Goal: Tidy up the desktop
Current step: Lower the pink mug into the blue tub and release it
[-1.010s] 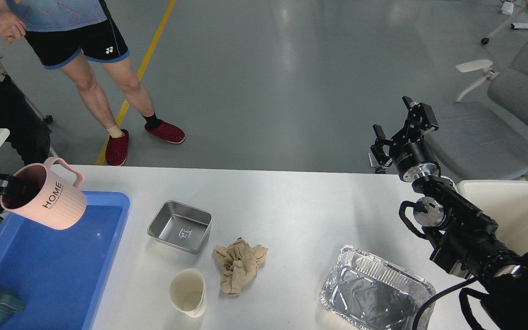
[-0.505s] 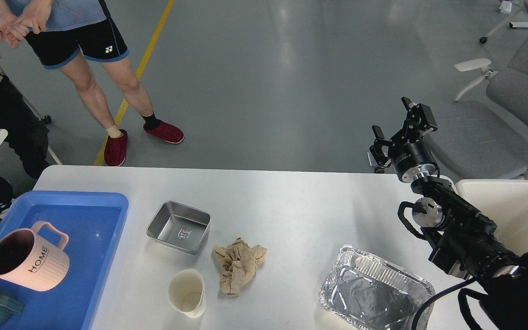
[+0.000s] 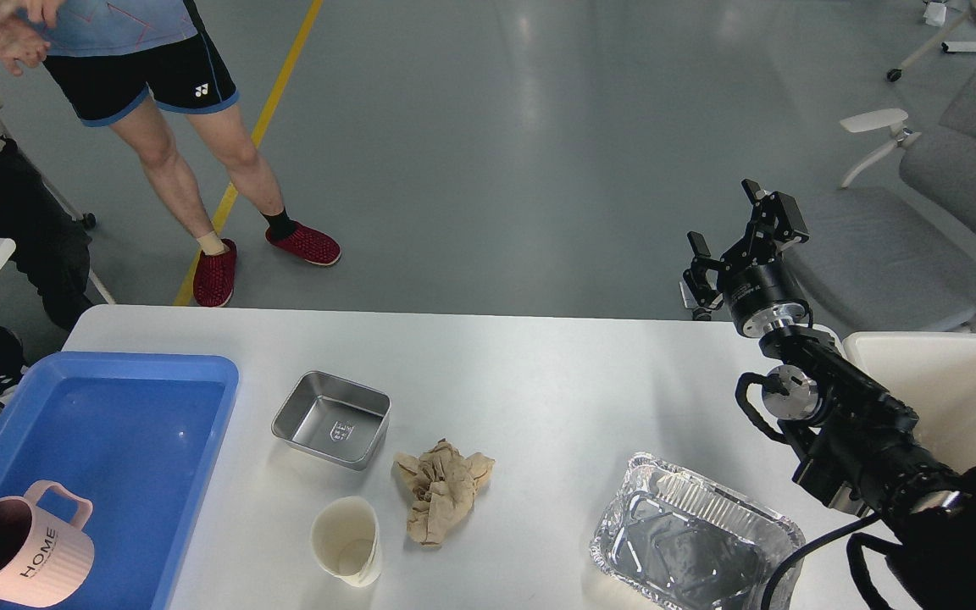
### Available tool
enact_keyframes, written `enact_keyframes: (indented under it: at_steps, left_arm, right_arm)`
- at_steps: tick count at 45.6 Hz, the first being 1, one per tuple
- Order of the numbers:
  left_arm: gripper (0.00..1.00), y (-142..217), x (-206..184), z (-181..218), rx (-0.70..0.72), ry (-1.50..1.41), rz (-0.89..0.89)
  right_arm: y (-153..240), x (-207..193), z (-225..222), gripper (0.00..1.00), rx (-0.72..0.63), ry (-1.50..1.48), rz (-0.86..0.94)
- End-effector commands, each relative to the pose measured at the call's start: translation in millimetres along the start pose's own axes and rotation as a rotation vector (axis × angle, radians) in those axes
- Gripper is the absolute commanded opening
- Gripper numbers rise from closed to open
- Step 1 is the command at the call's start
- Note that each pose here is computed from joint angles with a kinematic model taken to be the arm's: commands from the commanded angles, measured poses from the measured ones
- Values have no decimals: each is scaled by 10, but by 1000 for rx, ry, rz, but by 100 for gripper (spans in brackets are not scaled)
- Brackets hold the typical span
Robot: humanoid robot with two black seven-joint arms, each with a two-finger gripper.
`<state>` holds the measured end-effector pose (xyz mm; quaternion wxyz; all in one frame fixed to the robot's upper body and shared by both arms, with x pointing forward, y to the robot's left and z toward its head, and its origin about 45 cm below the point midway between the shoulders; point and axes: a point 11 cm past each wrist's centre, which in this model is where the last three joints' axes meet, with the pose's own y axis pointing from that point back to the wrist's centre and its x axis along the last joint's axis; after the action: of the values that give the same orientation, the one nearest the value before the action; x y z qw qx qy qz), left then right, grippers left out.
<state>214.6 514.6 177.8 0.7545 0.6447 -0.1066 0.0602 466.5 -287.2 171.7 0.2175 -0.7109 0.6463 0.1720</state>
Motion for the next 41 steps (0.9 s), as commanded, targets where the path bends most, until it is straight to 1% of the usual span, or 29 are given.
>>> enact_keyframes:
  at_steps: [1,5,9,15,20,25,26,28,31,33,37,41]
  left_arm:
    - [0,-58,-82,-40,8,-1,4]
    - [0,-95,-142,-133,41,12,18]
    - [1,-266,-158,-68,25,0,10]
    - [2,-296,-206,-136,44,6,21]
    - [2,-366,-189,-81,25,9,26]
    - [6,-386,-205,-65,19,9,19]
    - [8,-388,-211,-64,17,11,18]
    - [16,-394,-211,-58,14,12,19]
    - [38,-429,-198,-25,7,13,20]
    - [48,-439,-194,-13,3,17,22]
    - [56,-442,-203,-12,1,25,21]
    - [67,-441,-196,-9,-2,30,24]
  right_arm:
    - [11,18,4,100,-1,1,4]
    - [16,23,9,100,-2,1,5]
    - [16,23,9,100,-2,1,5]
    - [26,38,13,100,-4,3,7]
    - [26,33,19,100,-5,2,7]
    - [26,38,13,100,-4,3,7]
    - [31,37,24,100,-6,2,8]
    - [32,44,17,100,-5,2,9]
    - [37,49,22,100,-6,2,10]
    - [37,48,23,100,-6,3,10]
    - [42,60,21,100,-6,3,12]
    - [42,64,17,100,-7,4,11]
